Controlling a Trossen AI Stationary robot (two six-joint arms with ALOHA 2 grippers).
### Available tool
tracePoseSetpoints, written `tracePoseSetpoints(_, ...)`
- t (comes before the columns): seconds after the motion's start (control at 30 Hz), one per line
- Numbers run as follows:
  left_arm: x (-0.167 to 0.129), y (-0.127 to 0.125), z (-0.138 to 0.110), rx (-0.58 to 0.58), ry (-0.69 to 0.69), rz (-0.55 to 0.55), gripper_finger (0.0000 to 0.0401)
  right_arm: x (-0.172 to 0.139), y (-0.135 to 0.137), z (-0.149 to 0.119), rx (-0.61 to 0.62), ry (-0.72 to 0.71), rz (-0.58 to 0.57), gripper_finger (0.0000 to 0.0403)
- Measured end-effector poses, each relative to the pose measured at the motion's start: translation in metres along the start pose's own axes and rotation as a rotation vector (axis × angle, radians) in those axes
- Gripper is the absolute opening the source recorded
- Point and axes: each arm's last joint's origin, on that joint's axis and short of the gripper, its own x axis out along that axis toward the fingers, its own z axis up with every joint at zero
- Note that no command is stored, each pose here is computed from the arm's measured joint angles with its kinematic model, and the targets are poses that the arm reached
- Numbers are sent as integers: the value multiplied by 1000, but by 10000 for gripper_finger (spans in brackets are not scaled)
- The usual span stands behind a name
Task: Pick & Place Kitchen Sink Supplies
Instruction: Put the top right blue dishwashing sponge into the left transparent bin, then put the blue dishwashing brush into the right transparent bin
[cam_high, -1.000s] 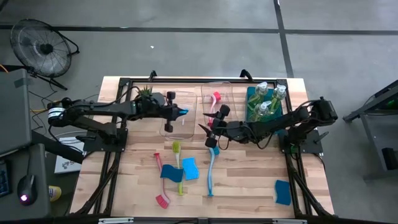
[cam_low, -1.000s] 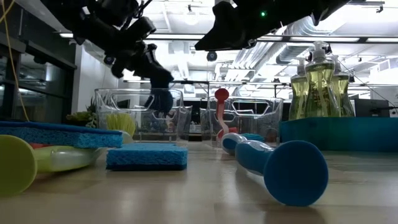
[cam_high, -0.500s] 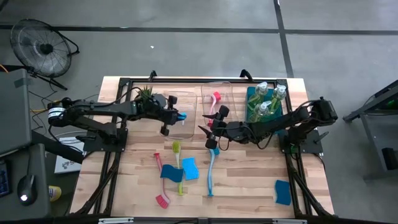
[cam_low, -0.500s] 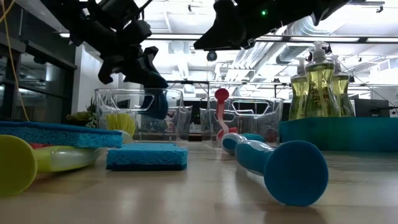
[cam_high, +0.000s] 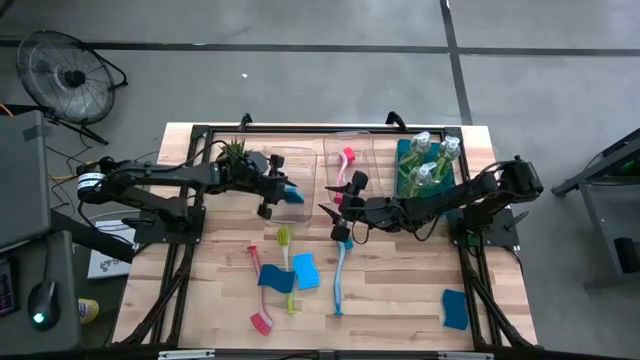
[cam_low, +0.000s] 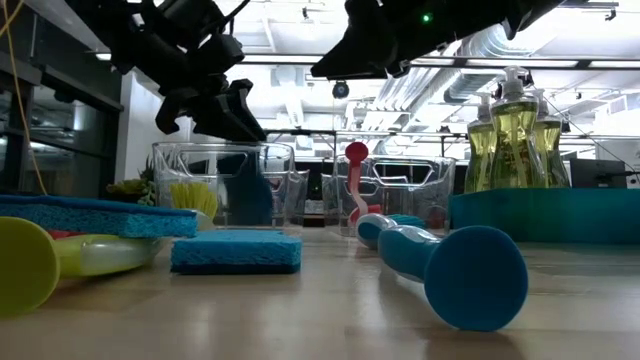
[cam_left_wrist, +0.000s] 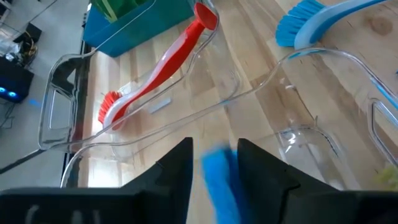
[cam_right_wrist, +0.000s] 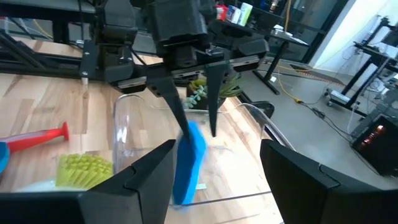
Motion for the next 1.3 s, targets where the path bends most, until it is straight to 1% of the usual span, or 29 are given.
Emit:
tracePoseSetpoints(0.27, 0, 0, 0, -37, 6, 9, 144, -2, 3, 0, 3, -4, 24, 227)
tracePoseSetpoints(0.37, -2, 3, 4, -44, -9, 13, 152, -6, 4, 3, 47, -3, 46, 228)
tracePoseSetpoints(0.5, -10, 9, 15, -36, -84, 5, 155, -16, -1, 7, 57, 44, 142, 227)
tracePoseSetpoints(0.6, -23, 12, 22, -32, -133, 34, 156, -25, -5, 8, 83, 104, 215, 222)
tracePoseSetpoints(0.67, -32, 14, 25, -30, -153, 52, 156, -30, -8, 10, 151, 131, 264, 219)
tracePoseSetpoints(0.77, -45, 14, 28, -27, -183, 74, 156, -37, -10, 10, 284, 201, 319, 213)
tracePoseSetpoints(0.93, -57, 4, 29, -8, -224, 66, 156, -42, -6, -1, 498, 381, 365, 204)
tracePoseSetpoints(1.0, -58, -3, 29, -1, -242, 56, 156, -45, -2, -7, 566, 461, 356, 200)
tracePoseSetpoints(1.07, -58, -11, 29, 13, -262, 35, 156, -50, 2, -12, 609, 534, 342, 196)
tracePoseSetpoints(1.3, -65, -34, 35, 58, -292, 14, 156, -62, 17, -25, 771, 692, 258, 189)
